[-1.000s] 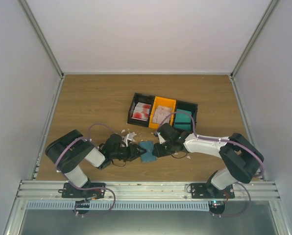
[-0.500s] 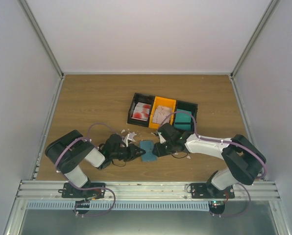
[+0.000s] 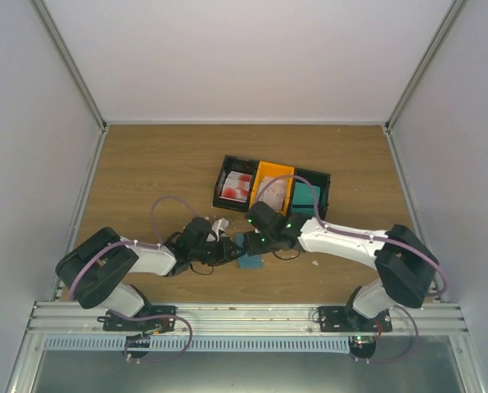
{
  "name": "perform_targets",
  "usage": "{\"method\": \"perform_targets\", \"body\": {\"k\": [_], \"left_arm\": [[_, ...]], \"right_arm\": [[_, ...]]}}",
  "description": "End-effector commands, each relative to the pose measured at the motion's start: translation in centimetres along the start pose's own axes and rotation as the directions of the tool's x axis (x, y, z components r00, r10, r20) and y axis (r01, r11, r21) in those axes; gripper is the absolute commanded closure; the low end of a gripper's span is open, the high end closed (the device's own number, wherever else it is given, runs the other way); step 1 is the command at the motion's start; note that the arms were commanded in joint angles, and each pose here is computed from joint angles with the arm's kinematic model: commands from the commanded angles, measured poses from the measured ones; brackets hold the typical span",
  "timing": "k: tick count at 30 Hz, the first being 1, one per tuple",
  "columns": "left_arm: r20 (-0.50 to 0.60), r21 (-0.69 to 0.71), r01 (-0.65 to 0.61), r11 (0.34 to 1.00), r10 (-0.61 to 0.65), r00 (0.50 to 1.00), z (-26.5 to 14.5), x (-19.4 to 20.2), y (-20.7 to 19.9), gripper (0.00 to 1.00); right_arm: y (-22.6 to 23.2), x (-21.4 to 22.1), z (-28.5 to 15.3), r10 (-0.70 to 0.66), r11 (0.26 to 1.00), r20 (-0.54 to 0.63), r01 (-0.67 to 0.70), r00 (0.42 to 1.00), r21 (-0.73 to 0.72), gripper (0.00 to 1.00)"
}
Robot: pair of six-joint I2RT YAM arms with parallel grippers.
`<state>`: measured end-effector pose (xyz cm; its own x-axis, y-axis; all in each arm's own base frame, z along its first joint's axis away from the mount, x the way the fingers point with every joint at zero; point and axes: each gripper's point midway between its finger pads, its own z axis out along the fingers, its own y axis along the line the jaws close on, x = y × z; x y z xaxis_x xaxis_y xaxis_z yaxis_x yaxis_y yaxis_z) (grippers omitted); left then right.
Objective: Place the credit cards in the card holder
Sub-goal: Close the card holder at the center of the board.
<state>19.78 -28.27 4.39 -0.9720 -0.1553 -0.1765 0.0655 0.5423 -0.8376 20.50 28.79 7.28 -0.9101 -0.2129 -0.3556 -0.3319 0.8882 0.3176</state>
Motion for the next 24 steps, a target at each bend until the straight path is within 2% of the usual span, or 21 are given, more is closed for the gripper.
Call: {"method": "perform_targets", "body": {"k": [1,6,9,12,24], "left_arm": [[0.012,-0.079,-0.041,0.996,0.042,0.999,0.0,-0.5,0.4,1.00],[0.006,-0.106,-0.046,0.993,0.047,0.999,0.0,-0.5,0.6,1.00],[0.005,-0.112,-0.048,0.993,0.049,0.999,0.1,-0.5,0.6,1.00],[0.001,-0.113,-0.049,0.992,0.050,0.999,0.1,-0.5,0.6,1.00],[-0.001,-0.122,-0.043,0.992,0.043,0.999,0.1,-0.3,0.9,1.00]], "right_arm": [[-1.8,1.0,1.1,0.027,0.984,-0.032,-0.021,0.999,0.176,0.51],[-3.2,1.3,0.9,0.037,0.959,-0.034,-0.026,0.999,0.281,0.64],[-3.4,1.2,0.5,0.041,0.952,-0.025,-0.032,0.999,0.304,0.76],[-3.4,1.1,0.4,0.043,0.951,-0.018,-0.036,0.999,0.307,0.82],[-4.1,0.7,-0.7,0.055,0.934,0.010,-0.055,0.998,0.353,0.91]]}}
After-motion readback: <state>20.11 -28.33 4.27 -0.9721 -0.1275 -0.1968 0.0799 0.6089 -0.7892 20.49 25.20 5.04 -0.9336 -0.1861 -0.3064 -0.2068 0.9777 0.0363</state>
